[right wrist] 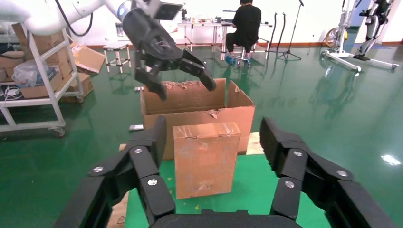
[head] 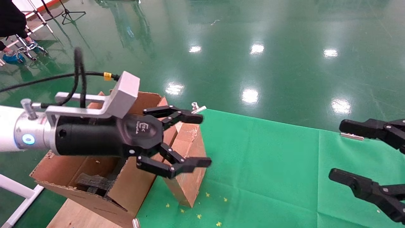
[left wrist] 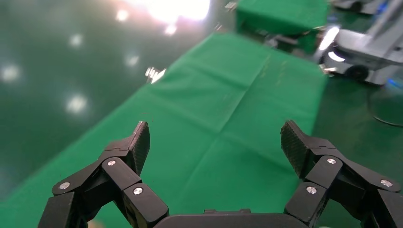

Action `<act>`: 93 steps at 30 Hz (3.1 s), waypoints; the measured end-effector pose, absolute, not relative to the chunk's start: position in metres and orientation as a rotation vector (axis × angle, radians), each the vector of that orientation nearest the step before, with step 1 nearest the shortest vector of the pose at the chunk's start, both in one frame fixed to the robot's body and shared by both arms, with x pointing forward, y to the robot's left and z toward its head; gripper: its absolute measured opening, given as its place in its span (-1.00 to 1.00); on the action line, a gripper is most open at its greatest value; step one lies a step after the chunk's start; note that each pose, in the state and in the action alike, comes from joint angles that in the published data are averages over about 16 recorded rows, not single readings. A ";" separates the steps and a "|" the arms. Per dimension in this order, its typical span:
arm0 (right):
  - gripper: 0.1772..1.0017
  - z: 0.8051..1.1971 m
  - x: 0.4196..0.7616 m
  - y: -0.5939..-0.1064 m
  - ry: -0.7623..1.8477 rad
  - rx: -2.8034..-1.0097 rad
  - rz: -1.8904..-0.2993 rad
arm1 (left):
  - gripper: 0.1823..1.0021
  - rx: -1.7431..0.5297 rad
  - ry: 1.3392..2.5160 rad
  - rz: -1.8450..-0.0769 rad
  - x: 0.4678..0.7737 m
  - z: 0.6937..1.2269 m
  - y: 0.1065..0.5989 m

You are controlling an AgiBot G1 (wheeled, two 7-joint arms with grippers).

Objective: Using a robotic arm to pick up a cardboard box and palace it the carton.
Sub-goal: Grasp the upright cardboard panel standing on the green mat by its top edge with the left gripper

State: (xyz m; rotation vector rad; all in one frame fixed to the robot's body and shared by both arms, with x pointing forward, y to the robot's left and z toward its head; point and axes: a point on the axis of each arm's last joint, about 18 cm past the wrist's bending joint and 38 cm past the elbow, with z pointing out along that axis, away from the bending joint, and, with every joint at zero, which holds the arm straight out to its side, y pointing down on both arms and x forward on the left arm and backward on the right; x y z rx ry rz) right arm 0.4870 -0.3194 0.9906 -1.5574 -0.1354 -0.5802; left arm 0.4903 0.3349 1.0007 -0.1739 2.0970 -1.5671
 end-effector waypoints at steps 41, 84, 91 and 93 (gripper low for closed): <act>-0.96 0.991 0.487 -0.320 -0.135 -1.557 -0.580 | 1.00 -1.113 2.236 -1.078 0.553 1.004 0.333; -0.31 0.991 0.487 -0.320 -0.134 -1.557 -0.581 | 0.66 -1.279 2.258 -0.893 0.573 0.979 0.320; 0.09 0.991 0.487 -0.320 -0.134 -1.557 -0.581 | 0.31 -1.278 2.257 -0.896 0.573 0.979 0.320; 0.20 0.991 0.487 -0.320 -0.134 -1.557 -0.581 | 0.20 -1.278 2.257 -0.896 0.573 0.979 0.320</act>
